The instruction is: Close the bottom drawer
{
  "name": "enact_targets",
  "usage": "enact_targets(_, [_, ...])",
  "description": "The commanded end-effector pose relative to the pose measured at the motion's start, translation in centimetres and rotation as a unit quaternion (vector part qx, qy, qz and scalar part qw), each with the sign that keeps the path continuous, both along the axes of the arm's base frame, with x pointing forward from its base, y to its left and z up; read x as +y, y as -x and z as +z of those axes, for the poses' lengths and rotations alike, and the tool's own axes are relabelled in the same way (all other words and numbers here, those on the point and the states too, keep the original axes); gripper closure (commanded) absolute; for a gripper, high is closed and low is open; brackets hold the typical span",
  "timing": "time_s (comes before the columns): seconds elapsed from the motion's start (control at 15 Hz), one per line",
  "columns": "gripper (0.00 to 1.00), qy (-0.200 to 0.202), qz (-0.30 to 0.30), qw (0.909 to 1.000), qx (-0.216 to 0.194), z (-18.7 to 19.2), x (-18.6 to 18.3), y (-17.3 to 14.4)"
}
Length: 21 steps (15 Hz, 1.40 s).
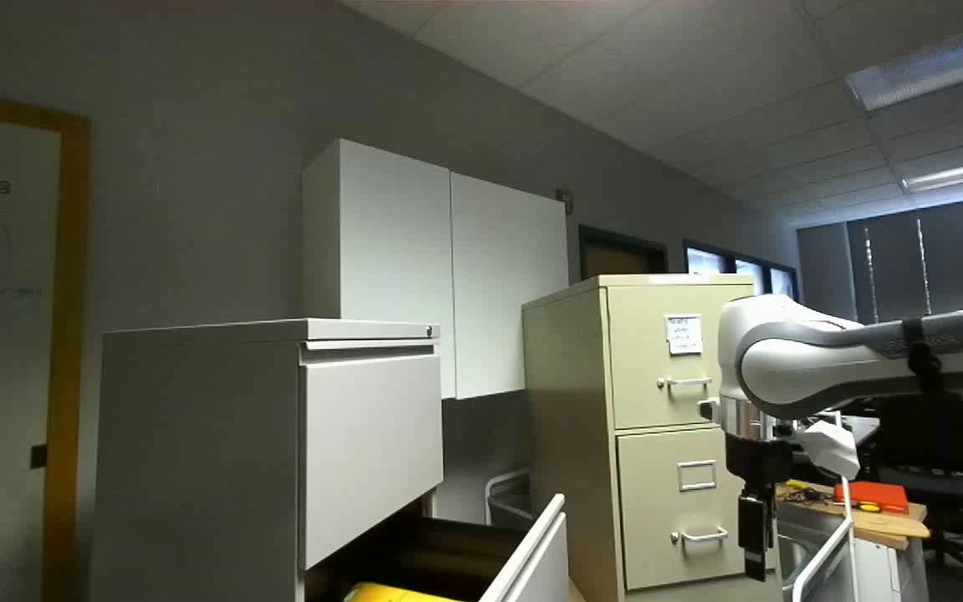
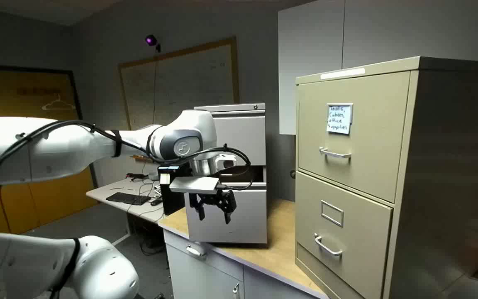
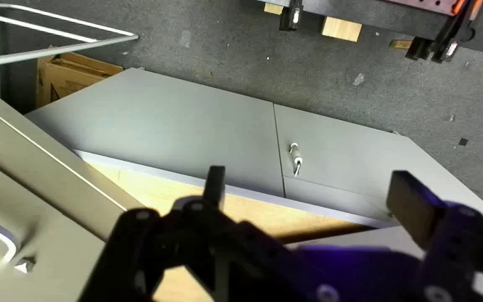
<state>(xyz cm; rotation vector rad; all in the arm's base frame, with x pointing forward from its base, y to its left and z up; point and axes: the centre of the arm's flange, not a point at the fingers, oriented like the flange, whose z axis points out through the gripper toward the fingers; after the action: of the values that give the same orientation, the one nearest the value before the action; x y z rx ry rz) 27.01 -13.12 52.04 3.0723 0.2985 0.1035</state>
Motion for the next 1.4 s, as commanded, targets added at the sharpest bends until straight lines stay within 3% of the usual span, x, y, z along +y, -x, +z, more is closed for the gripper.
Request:
enact_targets(0.0, [0.00, 0.000, 0.000, 1.0000, 0.000, 0.0, 0.0, 0.0])
enact_targets(0.53, [0.00, -0.001, -0.002, 1.0000, -0.005, 0.0, -0.1, -0.2])
enact_targets(0.93, [0.00, -0.029, -0.012, 0.9962, -0.081, -1.4, -0.7, -4.3])
enact_targets(1.0, [0.10, -0.036, -0.012, 0.9948, -0.095, -1.9, -0.8, -5.4])
enact_targets(1.07, [0.27, -0.041, -0.014, 0.9932, -0.108, -2.4, -0.8, -6.5])
enact_targets(1.33, [0.58, -0.099, -0.036, 0.9811, -0.162, -4.6, -1.3, -11.1])
